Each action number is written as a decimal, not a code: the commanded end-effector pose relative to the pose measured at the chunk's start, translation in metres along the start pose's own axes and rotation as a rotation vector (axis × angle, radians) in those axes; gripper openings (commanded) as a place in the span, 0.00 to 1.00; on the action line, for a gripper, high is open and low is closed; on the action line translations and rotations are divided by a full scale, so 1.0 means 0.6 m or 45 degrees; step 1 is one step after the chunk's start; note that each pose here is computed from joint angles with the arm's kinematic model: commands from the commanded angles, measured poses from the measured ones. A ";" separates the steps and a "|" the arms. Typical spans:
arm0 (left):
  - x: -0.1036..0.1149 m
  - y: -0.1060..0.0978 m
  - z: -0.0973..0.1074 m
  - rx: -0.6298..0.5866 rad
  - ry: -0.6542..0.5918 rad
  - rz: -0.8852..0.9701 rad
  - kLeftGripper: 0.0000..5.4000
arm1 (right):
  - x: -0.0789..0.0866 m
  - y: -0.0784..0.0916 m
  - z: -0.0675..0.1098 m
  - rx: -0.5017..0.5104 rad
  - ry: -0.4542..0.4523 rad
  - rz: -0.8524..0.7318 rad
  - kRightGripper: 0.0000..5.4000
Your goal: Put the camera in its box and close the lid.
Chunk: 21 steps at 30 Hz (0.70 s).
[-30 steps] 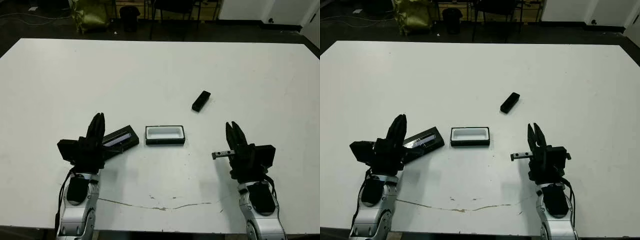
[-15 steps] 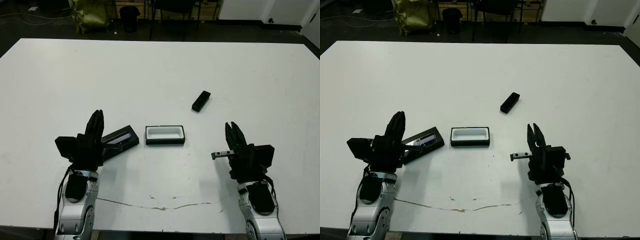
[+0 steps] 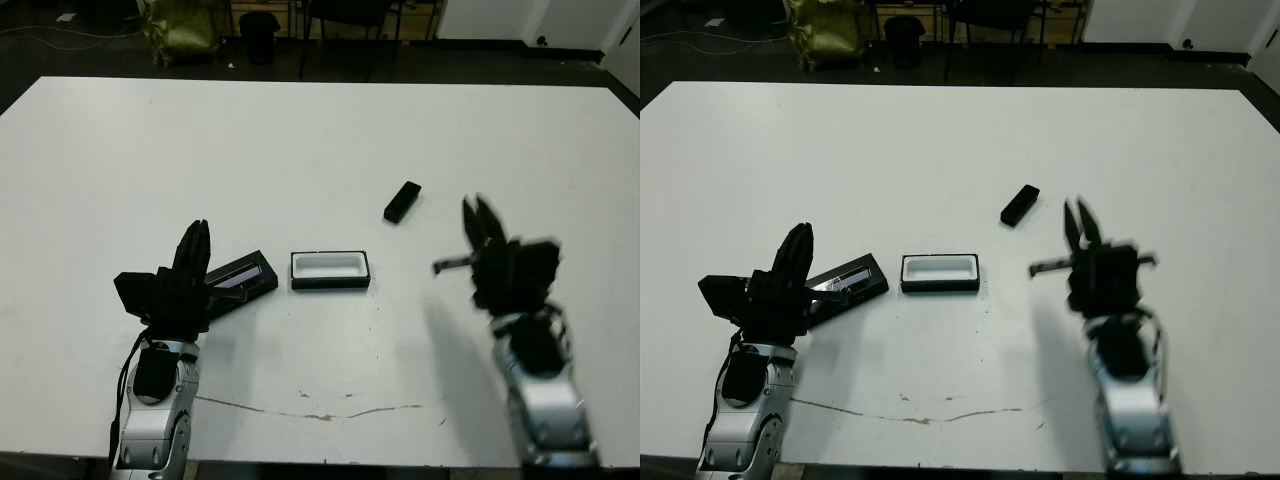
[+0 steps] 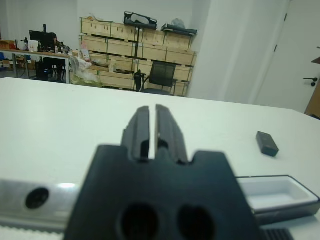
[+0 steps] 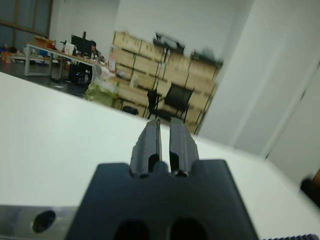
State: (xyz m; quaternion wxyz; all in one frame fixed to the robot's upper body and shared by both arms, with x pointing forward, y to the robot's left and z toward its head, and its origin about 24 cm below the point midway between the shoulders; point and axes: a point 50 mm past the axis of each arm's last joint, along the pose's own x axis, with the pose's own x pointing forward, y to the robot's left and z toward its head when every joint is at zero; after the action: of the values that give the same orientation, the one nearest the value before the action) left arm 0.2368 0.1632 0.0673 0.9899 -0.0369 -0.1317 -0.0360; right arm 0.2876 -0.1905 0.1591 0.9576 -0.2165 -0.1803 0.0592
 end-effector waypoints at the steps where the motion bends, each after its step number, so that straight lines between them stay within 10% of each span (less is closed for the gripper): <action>1: -0.004 0.005 -0.008 0.005 0.033 0.003 0.00 | 0.044 -0.035 0.011 -0.154 0.015 0.037 0.00; 10: -0.005 0.005 -0.011 0.012 0.040 0.006 0.00 | 0.176 -0.075 0.019 -0.305 0.159 0.228 0.00; 21: -0.004 0.003 -0.014 0.002 0.059 -0.006 0.00 | 0.246 -0.021 -0.002 -0.565 0.432 0.438 0.00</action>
State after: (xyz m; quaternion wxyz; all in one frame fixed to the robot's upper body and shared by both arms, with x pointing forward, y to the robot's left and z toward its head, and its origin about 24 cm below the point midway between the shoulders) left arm 0.2373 0.1626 0.0641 0.9903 -0.0387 -0.1275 -0.0393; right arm 0.4240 -0.1799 0.2147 0.8871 -0.4410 0.0008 0.1363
